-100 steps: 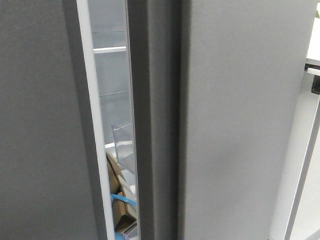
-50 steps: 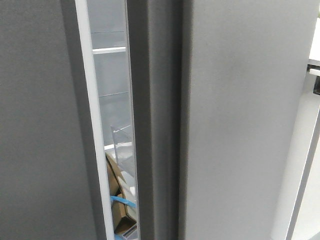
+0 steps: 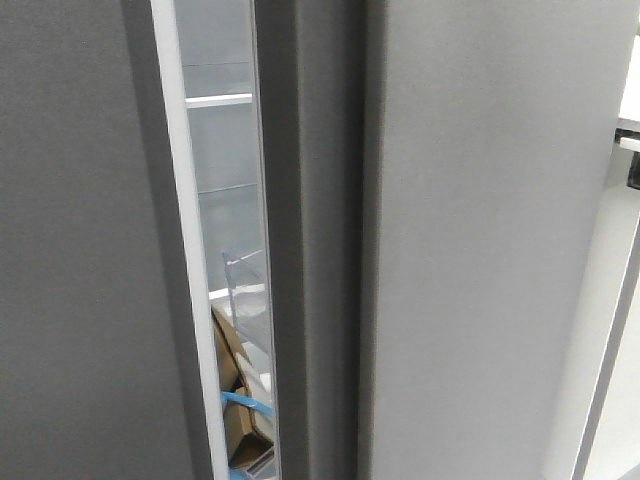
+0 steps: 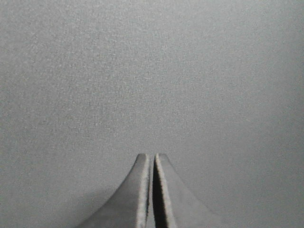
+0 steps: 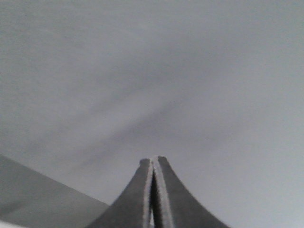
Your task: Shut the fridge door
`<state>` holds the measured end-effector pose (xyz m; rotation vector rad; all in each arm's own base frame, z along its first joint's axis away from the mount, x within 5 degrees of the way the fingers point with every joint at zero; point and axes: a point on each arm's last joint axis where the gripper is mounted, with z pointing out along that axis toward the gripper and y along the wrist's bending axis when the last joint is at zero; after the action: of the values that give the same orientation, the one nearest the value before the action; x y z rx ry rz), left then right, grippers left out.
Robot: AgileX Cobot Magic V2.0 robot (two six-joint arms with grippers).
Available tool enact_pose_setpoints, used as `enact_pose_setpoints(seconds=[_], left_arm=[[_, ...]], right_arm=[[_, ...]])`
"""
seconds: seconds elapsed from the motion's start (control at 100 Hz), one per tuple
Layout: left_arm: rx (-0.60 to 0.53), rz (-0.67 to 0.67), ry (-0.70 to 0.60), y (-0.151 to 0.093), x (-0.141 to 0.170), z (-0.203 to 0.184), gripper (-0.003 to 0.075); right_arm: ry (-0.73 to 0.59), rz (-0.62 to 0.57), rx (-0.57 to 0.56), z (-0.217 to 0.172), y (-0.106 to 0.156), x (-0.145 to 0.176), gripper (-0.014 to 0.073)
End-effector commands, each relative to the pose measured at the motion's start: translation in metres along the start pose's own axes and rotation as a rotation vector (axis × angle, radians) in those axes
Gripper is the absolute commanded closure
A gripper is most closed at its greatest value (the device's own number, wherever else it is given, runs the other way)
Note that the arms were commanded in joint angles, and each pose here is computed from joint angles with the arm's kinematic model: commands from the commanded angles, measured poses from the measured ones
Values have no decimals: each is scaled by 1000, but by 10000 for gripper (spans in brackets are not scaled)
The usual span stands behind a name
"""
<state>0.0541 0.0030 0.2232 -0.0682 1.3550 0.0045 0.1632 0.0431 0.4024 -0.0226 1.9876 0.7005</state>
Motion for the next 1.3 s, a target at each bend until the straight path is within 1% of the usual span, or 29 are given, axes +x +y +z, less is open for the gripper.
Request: enact_pose_setpoints(seconds=[0.0,0.06,0.12,0.17,0.25,0.36,0.49,0.65,0.86,1.06,1.15,1.22,1.29], left_arm=[[4,-7,-58,0,4,-2,740],[4,-7,-58,0,4,-2,740],[4,-7,-58,0,4,-2,740],[4,-7,-58,0,4,-2,740],[4,-7,-58,0,4,-2,740],[4,-7,-58,0,4,-2,740],[4,-7,-58,0,4,-2,740],[4,-7,-58,0,4,-2,740],[4,-7,-58,0,4,-2,740],[4,-7,-58,0,4,-2,740],[4,-7,-58,0,4,-2,740],[4,-7,-58,0,4,-2,740],[2,-7,-58,0,4,-2,740]], right_arm=[[-119,-35,-92,5,7,-20,641],[-141,-60,-133,13,7,-24,641],[-168,-49,-175,19,7,-28,641],[-181,-69,-194,24,6,-31,641],[-193,-68,-214,32,6,-38,641],[-201,-88,-209,45,7,-46,641],[-212,-113,-217,62,16,-54,641],[-236,-136,-192,82,21,-60,641],[-242,-182,-184,123,35,-68,641],[-216,-208,-196,172,40,-80,641],[-187,-221,-227,189,41,-83,641],[-171,-215,-247,194,42,-83,641],[-167,-228,-241,196,42,-83,641]])
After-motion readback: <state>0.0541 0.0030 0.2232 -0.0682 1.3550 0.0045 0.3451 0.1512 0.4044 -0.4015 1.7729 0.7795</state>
